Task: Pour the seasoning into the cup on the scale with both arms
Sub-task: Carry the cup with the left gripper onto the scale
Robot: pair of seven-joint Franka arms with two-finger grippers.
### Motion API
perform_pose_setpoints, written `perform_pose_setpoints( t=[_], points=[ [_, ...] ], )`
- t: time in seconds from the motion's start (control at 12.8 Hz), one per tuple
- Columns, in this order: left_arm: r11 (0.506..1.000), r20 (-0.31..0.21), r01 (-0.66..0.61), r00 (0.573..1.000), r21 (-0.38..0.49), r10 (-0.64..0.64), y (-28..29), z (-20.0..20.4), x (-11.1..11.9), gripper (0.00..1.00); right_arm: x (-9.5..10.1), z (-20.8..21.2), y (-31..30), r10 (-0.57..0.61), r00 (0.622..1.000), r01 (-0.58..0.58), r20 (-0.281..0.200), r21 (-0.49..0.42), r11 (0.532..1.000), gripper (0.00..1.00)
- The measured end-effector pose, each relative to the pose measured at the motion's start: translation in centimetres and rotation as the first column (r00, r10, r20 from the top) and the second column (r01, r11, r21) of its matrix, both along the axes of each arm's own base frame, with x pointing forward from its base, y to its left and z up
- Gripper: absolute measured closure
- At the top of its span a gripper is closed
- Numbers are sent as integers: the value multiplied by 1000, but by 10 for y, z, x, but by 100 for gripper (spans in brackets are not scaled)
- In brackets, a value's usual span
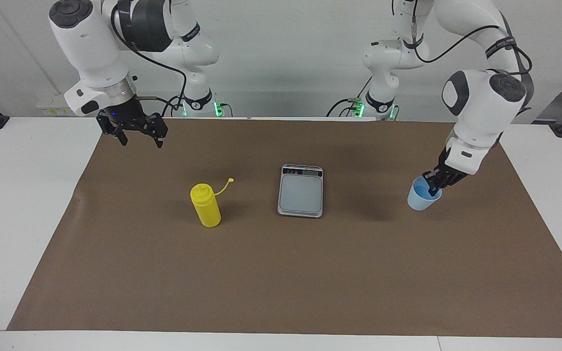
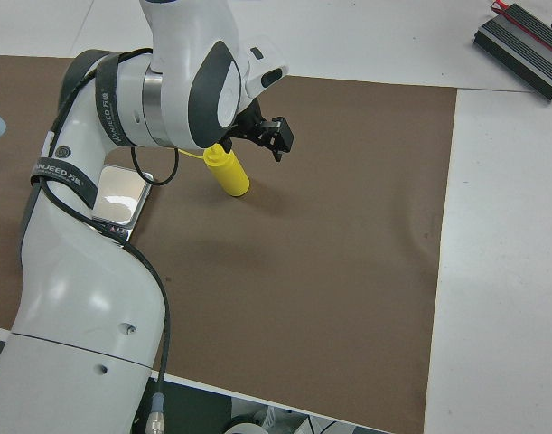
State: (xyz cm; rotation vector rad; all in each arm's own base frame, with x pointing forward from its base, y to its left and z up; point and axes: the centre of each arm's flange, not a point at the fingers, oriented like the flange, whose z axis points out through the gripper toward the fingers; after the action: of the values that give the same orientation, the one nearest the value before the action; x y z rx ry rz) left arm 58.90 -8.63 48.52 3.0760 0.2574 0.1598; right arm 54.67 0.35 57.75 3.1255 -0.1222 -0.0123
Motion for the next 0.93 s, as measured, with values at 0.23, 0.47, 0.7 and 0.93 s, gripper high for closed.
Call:
perform_pose_setpoints(
  t=[0.23,0.47,0.7,0.93],
  points=[
    [1000,14,20,1000,-17,-20,-77,11,-13,96,0,0,0,0,1000,0,0,0,1000,0],
    [998,3,53,999,-27,-53,-149,5,-37,96,0,0,0,0,1000,0,0,0,1000,0],
    [995,2,88,996,-38,-88,-207,-15,-62,96,0,0,0,0,1000,0,0,0,1000,0],
    [994,10,93,996,-51,-93,-237,-41,-77,96,0,-1,0,0,1000,0,-1,0,1000,0]
  ],
)
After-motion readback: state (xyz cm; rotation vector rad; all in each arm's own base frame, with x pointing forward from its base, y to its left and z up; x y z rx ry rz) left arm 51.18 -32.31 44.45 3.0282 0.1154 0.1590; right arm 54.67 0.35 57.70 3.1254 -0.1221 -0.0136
